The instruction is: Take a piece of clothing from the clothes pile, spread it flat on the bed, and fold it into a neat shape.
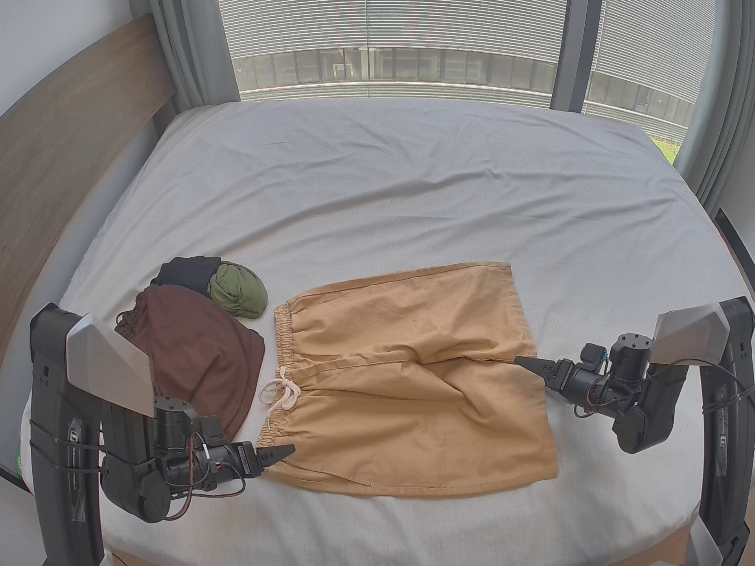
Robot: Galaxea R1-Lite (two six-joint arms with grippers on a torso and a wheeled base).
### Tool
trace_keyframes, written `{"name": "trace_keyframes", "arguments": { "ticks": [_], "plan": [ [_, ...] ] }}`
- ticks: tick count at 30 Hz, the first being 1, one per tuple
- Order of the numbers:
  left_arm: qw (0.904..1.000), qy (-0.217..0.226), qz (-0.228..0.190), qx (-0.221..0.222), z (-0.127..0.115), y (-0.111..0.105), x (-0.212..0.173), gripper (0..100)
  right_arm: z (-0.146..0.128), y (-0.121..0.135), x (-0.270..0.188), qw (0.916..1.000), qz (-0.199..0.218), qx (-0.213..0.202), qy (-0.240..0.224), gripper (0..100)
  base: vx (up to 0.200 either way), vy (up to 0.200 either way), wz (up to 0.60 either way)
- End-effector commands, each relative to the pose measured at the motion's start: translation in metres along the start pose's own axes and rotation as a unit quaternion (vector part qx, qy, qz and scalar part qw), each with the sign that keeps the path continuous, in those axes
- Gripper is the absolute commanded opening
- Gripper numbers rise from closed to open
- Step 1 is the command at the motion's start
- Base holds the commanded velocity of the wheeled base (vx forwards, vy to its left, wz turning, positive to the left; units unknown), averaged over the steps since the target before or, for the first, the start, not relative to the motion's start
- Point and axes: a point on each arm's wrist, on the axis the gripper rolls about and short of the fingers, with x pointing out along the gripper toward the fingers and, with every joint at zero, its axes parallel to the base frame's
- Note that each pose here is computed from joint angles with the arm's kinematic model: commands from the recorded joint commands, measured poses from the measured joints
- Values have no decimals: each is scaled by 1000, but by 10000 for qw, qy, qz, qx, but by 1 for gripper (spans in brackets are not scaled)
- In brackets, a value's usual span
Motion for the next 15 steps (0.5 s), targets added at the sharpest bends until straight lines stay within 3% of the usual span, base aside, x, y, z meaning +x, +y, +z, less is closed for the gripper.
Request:
{"name": "trace_keyframes", "arguments": {
  "ticks": [1, 2, 3, 15],
  "plan": [
    [10000, 1, 2, -4, 0, 0, 0, 100, -1, -2, 2, 10000, 0, 8, 11, 100, 0, 0, 0],
    [10000, 7, 5, -7, 0, 0, 0, 100, -1, -2, 2, 10000, 0, 8, 11, 100, 0, 0, 0],
    [10000, 15, -4, 1, -1, 0, 1, 100, -1, -2, 2, 10000, 3, 3, 6, 0, 0, 0, 0],
    [10000, 36, 7, 4, -2, 0, 1, 100, 6, -15, -2, 9998, -123, 14, -164, 0, 0, 0, 0]
  ]
}}
